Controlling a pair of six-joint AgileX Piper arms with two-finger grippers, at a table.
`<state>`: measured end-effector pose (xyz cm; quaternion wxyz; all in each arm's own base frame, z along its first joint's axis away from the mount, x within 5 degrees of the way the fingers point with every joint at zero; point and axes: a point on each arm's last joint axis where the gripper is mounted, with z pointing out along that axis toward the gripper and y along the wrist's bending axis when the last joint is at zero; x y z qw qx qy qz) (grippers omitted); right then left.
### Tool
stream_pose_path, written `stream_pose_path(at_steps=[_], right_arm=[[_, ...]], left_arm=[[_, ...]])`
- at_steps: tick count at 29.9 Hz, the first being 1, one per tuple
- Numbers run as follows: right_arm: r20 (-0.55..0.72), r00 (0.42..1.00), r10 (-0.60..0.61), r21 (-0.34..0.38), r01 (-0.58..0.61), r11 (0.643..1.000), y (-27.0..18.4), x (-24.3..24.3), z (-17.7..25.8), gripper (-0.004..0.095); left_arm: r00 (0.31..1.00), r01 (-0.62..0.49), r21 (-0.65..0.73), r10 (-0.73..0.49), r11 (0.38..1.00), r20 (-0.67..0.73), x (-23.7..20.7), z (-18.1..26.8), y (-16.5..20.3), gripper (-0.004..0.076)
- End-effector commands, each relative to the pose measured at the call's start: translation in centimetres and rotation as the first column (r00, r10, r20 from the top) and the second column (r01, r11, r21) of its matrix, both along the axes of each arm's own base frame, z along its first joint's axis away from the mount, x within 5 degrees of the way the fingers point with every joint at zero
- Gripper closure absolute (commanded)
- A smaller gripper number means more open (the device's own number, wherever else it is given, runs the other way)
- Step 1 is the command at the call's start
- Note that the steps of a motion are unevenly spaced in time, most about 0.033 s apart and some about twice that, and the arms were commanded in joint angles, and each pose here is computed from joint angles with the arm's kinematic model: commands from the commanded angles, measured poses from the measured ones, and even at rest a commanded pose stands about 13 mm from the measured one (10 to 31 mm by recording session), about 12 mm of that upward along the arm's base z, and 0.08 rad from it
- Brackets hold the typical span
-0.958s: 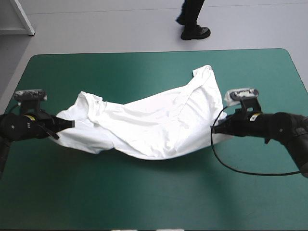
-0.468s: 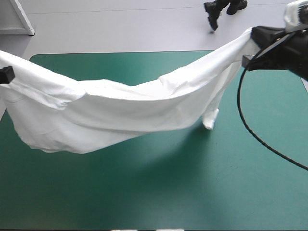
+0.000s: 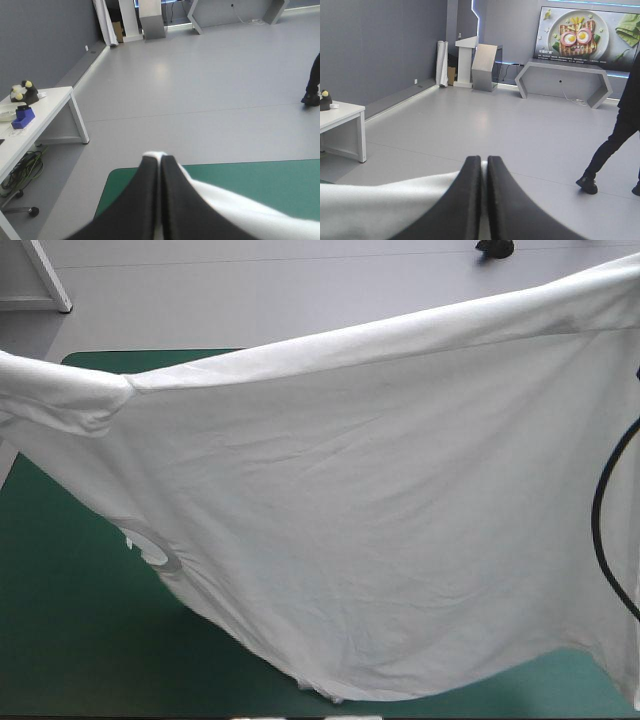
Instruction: Fold the cloth
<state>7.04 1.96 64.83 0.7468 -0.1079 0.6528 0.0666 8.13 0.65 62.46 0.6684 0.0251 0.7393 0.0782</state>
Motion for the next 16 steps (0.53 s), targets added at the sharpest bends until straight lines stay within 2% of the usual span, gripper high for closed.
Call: stream_pose_path(at_steps=[1, 4, 8, 13, 16], right_arm=[[0.039, 0.999, -0.020, -0.006, 0.021, 1.000, -0.1, 0.5, 0.5, 0.0923], [0.006, 1.000, -0.022, -0.015, 0.023, 1.000, 0.3, 2.6, 0.1, 0.0923], [-0.048, 0.997, -0.052, -0.044, 0.050, 0.998, 0.7, 6.7, -0.6, 0.0923], [-0.166, 0.976, -0.143, -0.131, 0.122, 0.984, 1.5, 15.8, -3.6, 0.0923], [-0.229, 0.960, -0.159, -0.166, 0.123, 0.978, 2.4, 21.9, -6.4, 0.0923]], left_arm=[[1.000, 0.010, -0.008, -0.010, 1.000, 0.005, -1.0, 0.2, -0.2, 0.0732], [1.000, 0.017, -0.012, -0.017, 1.000, 0.005, 0.4, 0.1, -0.1, 0.0732], [0.997, 0.073, -0.049, -0.074, 0.996, -0.022, 4.8, -0.7, -0.2, 0.0732], [0.985, 0.109, -0.107, -0.122, 0.988, -0.121, 13.0, -3.2, 0.1, 0.0732], [0.979, 0.110, -0.130, -0.130, 0.985, -0.159, 17.9, -5.1, 0.5, 0.0732]])
